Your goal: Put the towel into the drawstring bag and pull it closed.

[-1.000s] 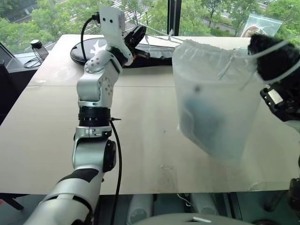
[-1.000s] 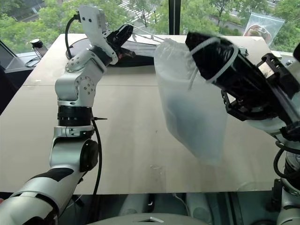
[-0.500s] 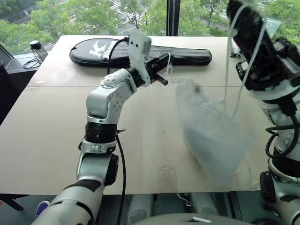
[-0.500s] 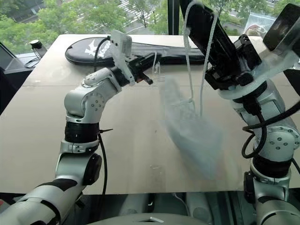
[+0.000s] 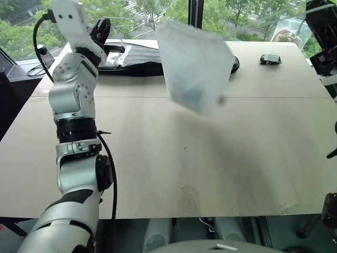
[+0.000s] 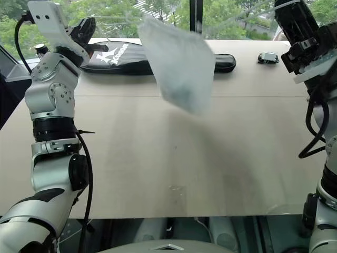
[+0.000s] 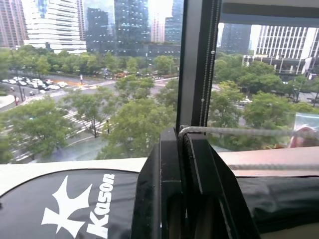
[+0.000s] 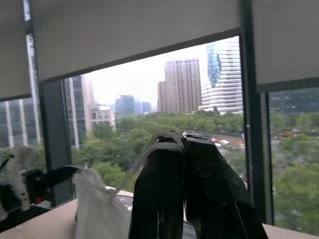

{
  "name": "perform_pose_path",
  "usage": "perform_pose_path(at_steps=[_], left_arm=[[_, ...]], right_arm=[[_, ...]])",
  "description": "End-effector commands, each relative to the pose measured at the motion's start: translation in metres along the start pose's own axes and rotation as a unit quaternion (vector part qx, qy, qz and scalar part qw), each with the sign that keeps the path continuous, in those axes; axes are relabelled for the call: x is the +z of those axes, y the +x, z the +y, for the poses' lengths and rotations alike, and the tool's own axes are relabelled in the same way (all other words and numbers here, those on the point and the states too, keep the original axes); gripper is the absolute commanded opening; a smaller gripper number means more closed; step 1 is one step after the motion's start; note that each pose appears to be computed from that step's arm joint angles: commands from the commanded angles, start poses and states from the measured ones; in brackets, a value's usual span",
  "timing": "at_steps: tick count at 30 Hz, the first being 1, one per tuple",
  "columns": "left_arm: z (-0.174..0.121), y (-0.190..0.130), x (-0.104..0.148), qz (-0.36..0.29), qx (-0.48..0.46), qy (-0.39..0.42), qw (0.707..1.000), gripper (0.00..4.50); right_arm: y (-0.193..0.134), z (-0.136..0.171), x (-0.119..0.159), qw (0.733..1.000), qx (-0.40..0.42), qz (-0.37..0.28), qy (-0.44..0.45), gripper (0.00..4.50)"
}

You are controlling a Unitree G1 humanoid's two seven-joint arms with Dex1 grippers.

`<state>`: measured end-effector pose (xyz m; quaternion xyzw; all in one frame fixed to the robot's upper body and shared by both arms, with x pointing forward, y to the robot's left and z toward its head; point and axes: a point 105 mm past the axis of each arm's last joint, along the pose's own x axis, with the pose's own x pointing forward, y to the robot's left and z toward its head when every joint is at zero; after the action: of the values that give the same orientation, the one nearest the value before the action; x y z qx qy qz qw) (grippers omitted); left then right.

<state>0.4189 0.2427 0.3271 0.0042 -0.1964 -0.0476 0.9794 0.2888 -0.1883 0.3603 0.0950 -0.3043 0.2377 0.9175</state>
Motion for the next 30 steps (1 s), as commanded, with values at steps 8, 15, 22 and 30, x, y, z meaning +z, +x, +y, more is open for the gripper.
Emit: perform_pose_path(at_steps=[8,15,22,30], left_arm=[[0.07,-0.034,-0.013,0.013,0.144,-0.013,0.989,0.06],[0.089,-0.051,-0.027,0.03,0.182,-0.038,0.982,0.06],[0.055,-0.049,-0.018,0.002,0.109,-0.073,0.991,0.06],[-0.011,-0.094,-0.063,0.088,-0.057,-0.071,0.992,0.06]], right_arm=[[-0.022,-0.098,-0.005,0.961,-0.272,-0.007,-0.048,0.0],[-0.041,-0.131,-0.009,0.934,-0.348,0.012,-0.081,0.0],[-0.025,-0.108,-0.012,0.963,-0.264,0.007,-0.057,0.0],[-0.092,0.008,-0.115,0.957,0.058,0.283,0.04,0.0]])
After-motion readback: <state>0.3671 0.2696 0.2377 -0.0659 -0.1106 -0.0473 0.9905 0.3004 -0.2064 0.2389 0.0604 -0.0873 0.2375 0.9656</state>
